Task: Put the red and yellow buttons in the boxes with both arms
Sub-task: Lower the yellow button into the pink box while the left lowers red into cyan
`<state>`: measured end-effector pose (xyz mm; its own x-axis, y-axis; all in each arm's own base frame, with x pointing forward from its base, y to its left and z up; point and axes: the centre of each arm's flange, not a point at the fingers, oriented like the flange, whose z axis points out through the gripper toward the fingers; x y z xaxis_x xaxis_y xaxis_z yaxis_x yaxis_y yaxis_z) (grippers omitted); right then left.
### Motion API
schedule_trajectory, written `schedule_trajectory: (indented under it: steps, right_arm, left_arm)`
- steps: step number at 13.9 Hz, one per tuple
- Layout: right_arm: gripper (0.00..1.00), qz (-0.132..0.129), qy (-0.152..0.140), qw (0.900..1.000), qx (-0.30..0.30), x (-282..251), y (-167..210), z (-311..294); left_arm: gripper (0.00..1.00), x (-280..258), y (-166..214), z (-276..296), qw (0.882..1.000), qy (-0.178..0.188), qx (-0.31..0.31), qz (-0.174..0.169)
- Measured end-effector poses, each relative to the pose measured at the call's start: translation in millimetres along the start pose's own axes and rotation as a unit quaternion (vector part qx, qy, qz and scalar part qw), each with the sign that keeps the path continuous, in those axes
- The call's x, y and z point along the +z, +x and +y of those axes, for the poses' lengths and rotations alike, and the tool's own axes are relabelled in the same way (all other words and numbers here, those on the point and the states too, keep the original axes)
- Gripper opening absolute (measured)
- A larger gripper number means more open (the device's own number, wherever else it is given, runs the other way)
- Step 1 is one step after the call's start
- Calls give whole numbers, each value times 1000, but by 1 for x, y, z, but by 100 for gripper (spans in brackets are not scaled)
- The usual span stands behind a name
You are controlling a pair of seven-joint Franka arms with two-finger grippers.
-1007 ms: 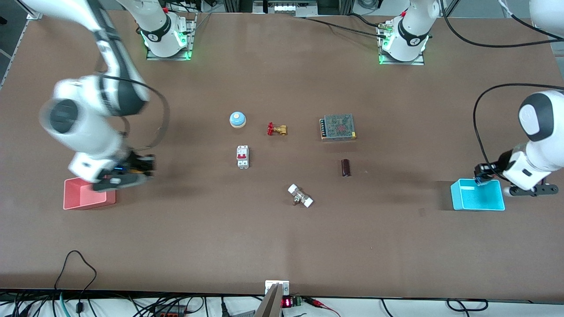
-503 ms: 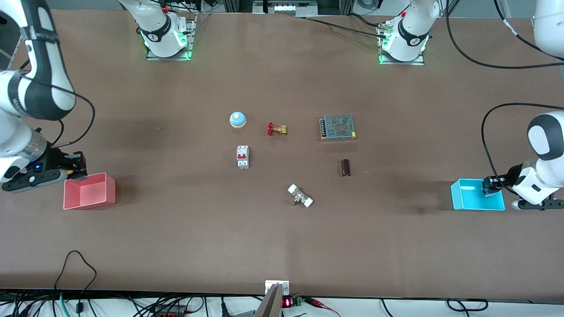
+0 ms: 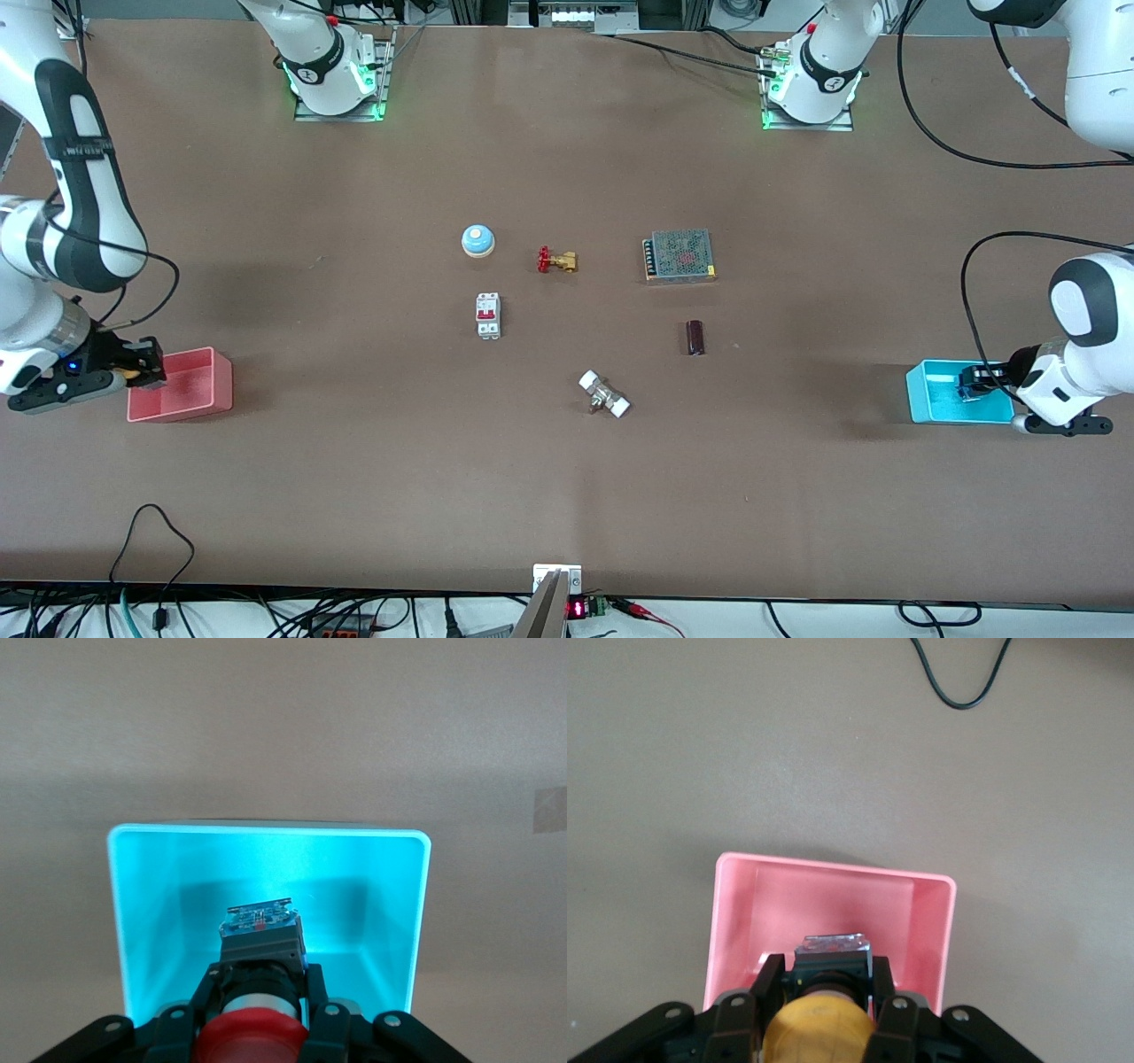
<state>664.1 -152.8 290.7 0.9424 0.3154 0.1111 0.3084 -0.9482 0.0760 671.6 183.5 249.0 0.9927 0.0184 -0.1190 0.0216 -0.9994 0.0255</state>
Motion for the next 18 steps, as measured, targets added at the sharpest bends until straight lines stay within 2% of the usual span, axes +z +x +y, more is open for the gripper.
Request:
schedule_trajectory:
  steps: [7, 14, 16, 18]
  right_arm:
    - [44, 9, 13, 1000, 14, 39, -1, -2]
    - [44, 2, 25, 999, 21, 62, -5, -5]
    - [44, 1, 26, 999, 22, 66, -6, -5]
    - [44, 1, 27, 999, 22, 70, -6, -5]
  left_arm:
    - [41, 22, 6, -2, 1000, -4, -1, -10]
    - [41, 50, 9, -2, 1000, -10, -1, -25]
    - [43, 48, 10, -2, 1000, -10, -1, -23]
    - [59, 45, 11, -2, 1000, -9, -1, -20]
